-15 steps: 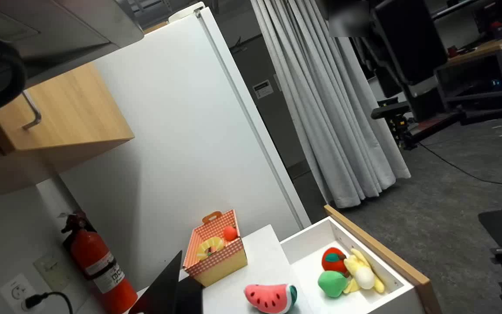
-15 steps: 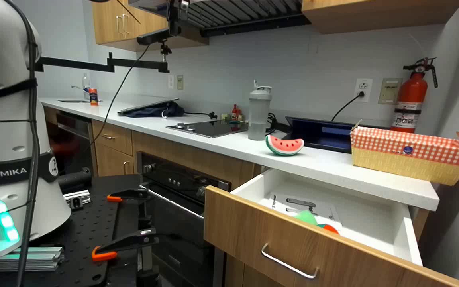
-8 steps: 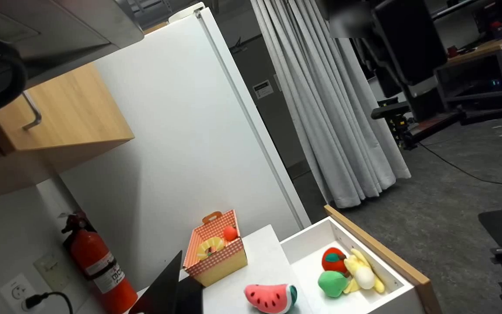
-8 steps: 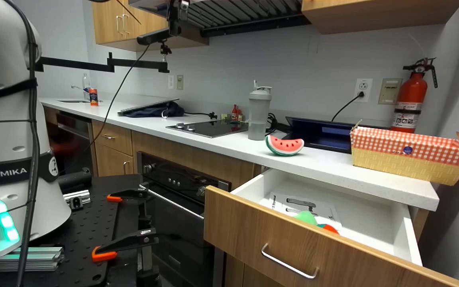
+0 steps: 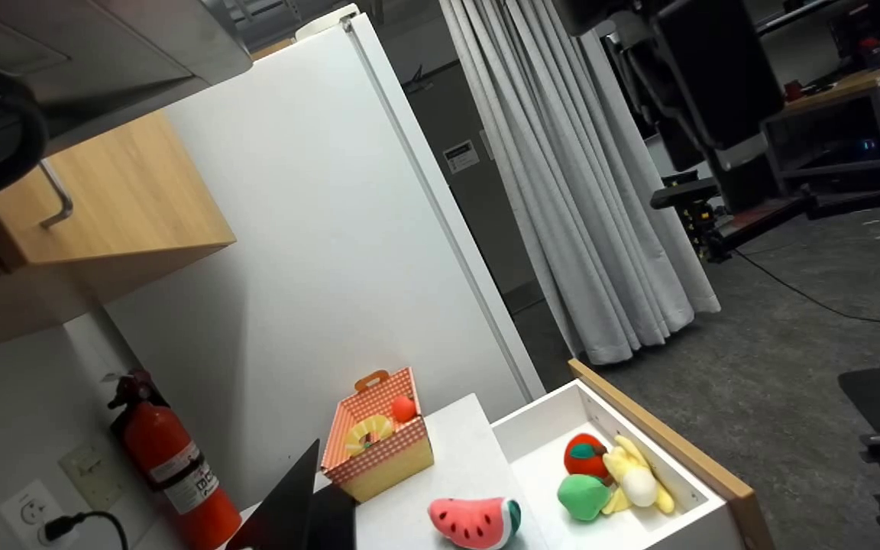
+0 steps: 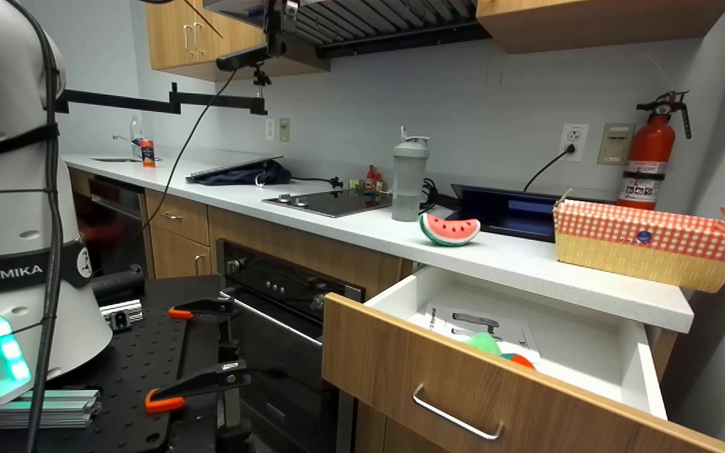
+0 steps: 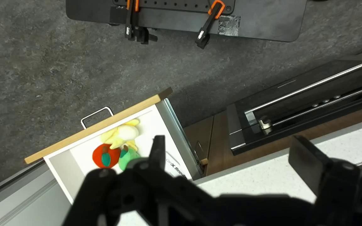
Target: Take the watermelon plush toy and put it in the open drawer
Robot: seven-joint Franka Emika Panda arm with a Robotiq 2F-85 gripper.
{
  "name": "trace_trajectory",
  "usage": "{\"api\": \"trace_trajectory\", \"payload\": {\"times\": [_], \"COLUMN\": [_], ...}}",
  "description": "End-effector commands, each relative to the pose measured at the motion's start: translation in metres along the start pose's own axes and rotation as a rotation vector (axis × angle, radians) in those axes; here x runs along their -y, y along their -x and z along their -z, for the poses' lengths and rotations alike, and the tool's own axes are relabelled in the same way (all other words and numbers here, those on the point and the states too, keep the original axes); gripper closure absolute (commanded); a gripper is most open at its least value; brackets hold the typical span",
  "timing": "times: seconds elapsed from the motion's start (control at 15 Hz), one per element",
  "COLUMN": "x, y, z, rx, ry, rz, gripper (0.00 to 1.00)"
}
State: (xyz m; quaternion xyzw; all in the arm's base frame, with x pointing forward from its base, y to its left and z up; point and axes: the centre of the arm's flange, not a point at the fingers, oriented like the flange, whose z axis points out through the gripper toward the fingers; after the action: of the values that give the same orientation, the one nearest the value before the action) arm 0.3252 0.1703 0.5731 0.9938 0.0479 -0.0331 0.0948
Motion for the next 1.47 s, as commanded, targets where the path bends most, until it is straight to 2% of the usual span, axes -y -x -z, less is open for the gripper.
{"api": "trace_trajectory", "payload": {"times": [0.0, 0.6, 1.2, 1.4], "x": [0.000, -0.013, -0.041, -0.049], "y": [0.000, -0.014, -0.053, -0.067], "z": [0.000, -0.020, -0.065, -0.083], "rx": [0.000, 0.027, 0.078, 0.095], "ry": [0.000, -0.004, 0.012, -0.004], "rz": [0.000, 0.010, 0.048, 0.086], "gripper": [0.00, 0.00, 0.00, 0.00]}}
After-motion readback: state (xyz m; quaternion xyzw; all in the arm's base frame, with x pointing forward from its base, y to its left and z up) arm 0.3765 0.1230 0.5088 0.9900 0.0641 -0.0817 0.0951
